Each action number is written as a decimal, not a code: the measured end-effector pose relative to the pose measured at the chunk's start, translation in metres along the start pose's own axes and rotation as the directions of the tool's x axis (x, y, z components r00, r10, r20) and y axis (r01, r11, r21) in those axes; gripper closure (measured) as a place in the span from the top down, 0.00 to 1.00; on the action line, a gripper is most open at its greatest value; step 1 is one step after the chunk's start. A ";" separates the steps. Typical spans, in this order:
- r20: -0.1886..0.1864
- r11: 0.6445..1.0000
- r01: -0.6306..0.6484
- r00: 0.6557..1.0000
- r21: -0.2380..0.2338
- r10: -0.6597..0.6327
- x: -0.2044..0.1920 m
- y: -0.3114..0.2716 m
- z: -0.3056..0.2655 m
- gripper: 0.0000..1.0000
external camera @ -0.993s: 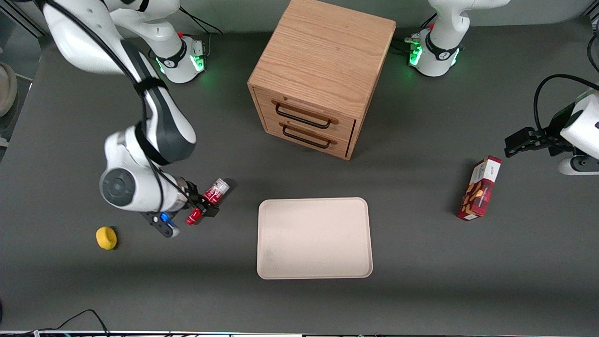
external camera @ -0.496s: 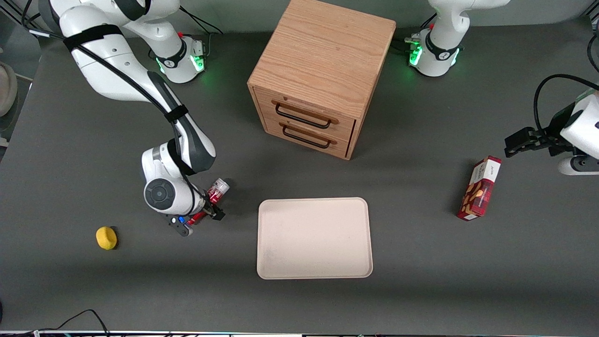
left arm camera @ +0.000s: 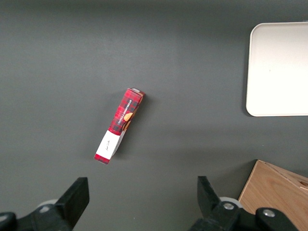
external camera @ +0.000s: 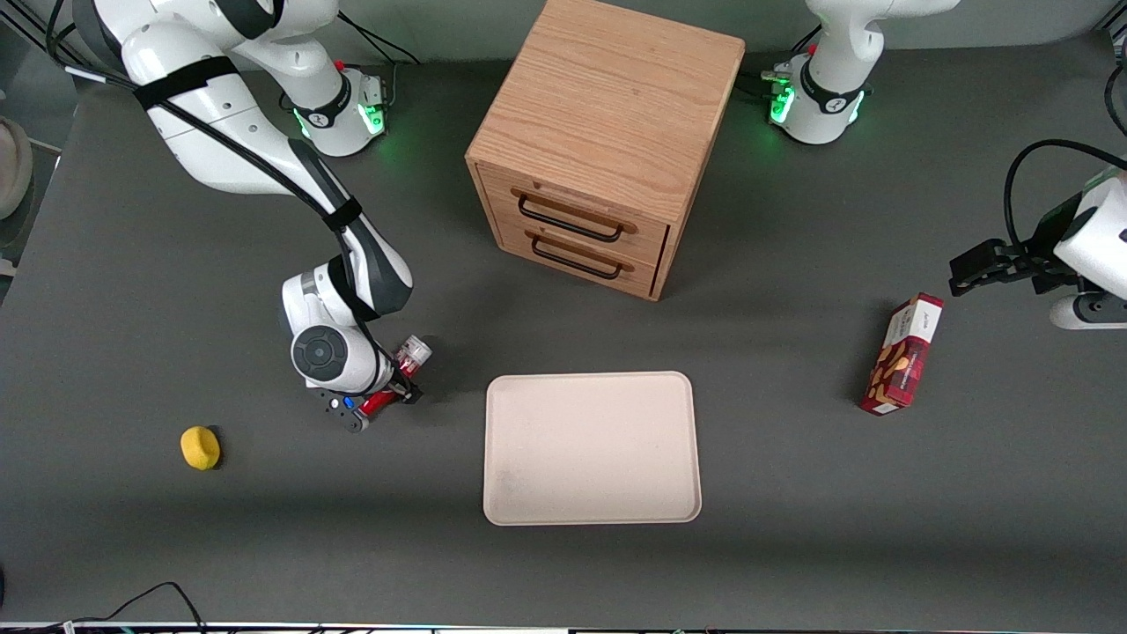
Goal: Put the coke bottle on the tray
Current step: 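Close the right gripper around the bottle's body, then lift the bottle and carry it over the white tray, then lower the bottle onto the tray with the right gripper, then open the right gripper and release the bottle on the tray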
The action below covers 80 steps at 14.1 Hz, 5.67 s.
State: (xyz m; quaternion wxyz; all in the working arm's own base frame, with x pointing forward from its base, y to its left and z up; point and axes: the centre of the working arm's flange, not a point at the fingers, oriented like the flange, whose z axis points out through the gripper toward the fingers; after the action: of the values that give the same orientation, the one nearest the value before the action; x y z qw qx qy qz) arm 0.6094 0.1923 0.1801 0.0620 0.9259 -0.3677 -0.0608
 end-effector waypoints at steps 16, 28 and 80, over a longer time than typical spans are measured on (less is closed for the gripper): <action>-0.063 0.991 0.134 0.989 -0.013 -0.134 -0.016 -0.017 -0.186 0.55; -0.133 0.772 0.584 0.811 0.251 -0.570 -0.083 -0.149 -0.171 0.55; -0.281 0.711 0.696 0.706 0.103 -0.650 -0.042 -0.101 -0.284 1.00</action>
State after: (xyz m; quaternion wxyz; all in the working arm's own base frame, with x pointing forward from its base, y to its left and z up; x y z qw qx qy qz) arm 0.6923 0.3142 0.4466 -0.0175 0.9979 0.0026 0.0631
